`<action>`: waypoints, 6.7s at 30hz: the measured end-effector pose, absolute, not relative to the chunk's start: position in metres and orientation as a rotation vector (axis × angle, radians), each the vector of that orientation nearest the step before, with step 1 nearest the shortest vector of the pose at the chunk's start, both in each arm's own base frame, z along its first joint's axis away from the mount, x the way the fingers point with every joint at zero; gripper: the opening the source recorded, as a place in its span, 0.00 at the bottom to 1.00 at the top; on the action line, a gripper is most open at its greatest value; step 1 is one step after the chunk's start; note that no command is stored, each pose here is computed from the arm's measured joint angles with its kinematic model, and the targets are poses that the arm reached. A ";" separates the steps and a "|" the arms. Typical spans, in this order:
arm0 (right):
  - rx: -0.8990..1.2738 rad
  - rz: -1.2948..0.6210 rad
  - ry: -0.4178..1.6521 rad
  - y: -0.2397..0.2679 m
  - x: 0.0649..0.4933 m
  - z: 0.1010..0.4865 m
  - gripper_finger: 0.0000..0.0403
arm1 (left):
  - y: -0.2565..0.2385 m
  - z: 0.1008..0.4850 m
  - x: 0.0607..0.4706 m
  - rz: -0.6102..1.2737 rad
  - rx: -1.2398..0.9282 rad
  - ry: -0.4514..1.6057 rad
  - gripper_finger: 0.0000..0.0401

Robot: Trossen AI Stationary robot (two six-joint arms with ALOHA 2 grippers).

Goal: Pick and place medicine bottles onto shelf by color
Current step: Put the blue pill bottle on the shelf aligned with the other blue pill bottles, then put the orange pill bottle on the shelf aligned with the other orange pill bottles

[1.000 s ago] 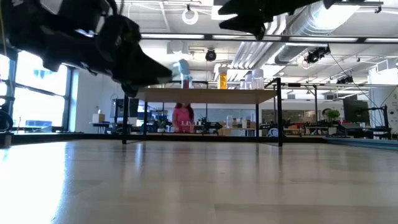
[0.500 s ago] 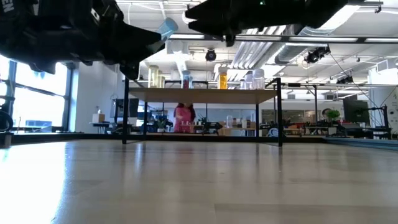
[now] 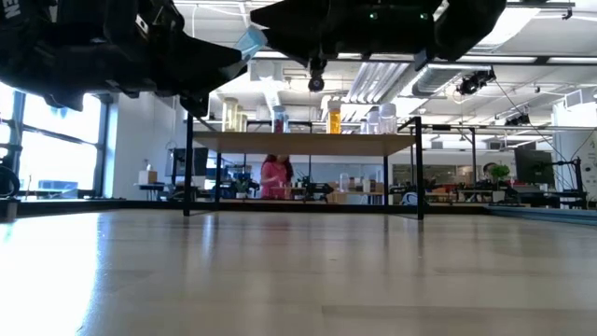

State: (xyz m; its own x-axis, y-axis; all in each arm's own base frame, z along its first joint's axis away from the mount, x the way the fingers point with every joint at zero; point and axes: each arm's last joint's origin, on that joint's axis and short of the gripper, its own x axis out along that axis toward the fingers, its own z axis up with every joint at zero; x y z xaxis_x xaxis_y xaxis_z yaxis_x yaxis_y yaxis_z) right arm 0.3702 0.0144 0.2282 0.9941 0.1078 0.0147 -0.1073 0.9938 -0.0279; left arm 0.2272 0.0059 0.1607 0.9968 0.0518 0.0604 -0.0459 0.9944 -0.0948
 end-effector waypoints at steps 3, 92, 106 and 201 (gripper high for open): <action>-0.026 0.116 0.003 0.015 0.374 0.225 0.47 | 0.006 0.161 0.227 0.049 -0.093 -0.064 0.22; -0.058 -0.238 0.412 -0.094 0.358 0.357 0.28 | 0.014 0.143 0.226 0.186 -0.122 0.116 0.53; -0.019 -0.226 0.621 -0.113 0.392 0.310 0.28 | 0.014 0.142 0.226 0.183 -0.122 0.123 0.53; 0.076 -0.208 1.017 -0.079 0.365 0.329 0.41 | 0.014 0.141 0.226 0.187 -0.121 0.132 0.53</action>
